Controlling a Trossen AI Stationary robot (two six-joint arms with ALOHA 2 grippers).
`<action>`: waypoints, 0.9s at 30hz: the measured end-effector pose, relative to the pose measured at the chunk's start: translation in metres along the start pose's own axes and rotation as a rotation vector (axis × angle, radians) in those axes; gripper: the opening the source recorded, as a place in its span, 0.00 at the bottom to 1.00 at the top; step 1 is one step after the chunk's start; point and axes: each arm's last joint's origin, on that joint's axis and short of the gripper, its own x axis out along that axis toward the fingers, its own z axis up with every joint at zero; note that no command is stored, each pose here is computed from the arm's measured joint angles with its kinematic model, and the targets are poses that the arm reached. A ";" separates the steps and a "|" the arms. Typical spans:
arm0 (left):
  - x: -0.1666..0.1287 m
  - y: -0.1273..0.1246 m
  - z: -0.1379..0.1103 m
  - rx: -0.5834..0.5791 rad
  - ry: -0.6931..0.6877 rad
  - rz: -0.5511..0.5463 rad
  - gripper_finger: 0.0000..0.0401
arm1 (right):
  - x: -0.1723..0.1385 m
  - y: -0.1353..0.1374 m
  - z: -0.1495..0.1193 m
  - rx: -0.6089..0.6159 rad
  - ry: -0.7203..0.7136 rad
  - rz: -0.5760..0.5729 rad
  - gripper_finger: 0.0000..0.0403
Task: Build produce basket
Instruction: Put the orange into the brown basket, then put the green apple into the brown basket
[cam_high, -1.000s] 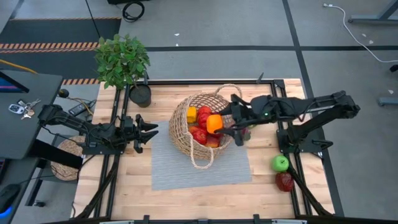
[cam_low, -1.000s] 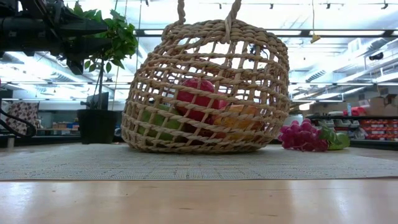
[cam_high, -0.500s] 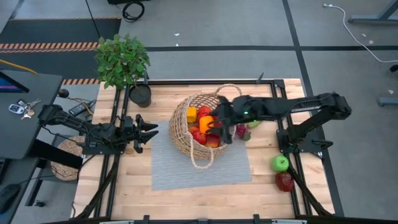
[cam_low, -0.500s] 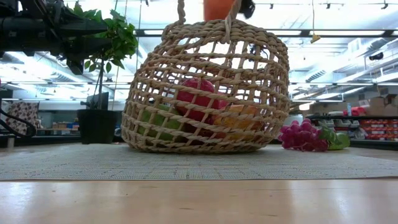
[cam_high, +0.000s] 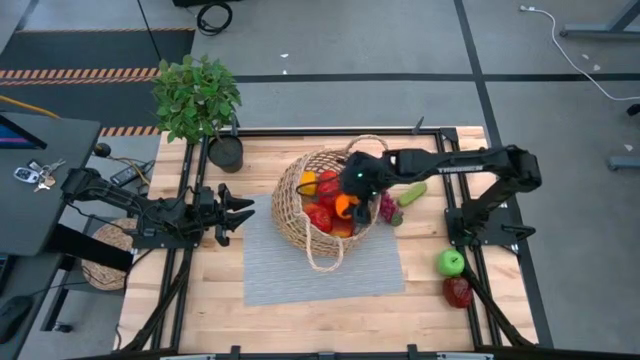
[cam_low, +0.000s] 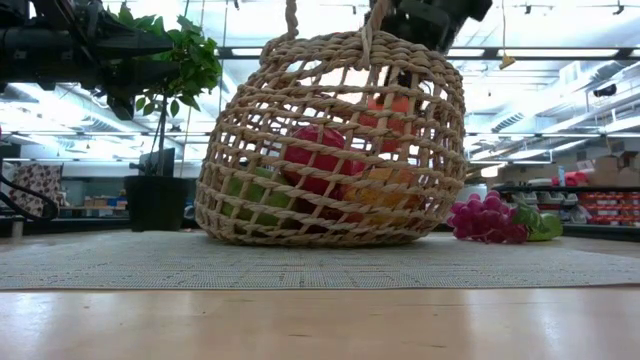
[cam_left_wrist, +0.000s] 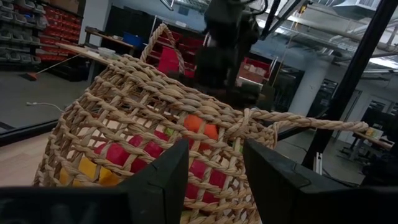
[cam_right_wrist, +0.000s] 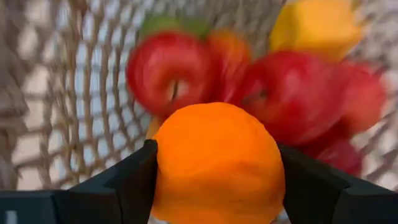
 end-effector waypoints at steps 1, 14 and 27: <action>0.000 0.000 0.000 0.000 0.001 0.000 0.40 | 0.004 -0.001 -0.002 0.010 0.029 0.018 0.70; 0.000 0.000 0.000 0.000 0.000 0.000 0.40 | 0.030 -0.004 -0.006 0.046 0.138 0.050 0.92; 0.000 0.000 0.000 0.000 0.001 0.000 0.40 | -0.046 0.045 0.027 -0.054 0.051 -0.174 0.94</action>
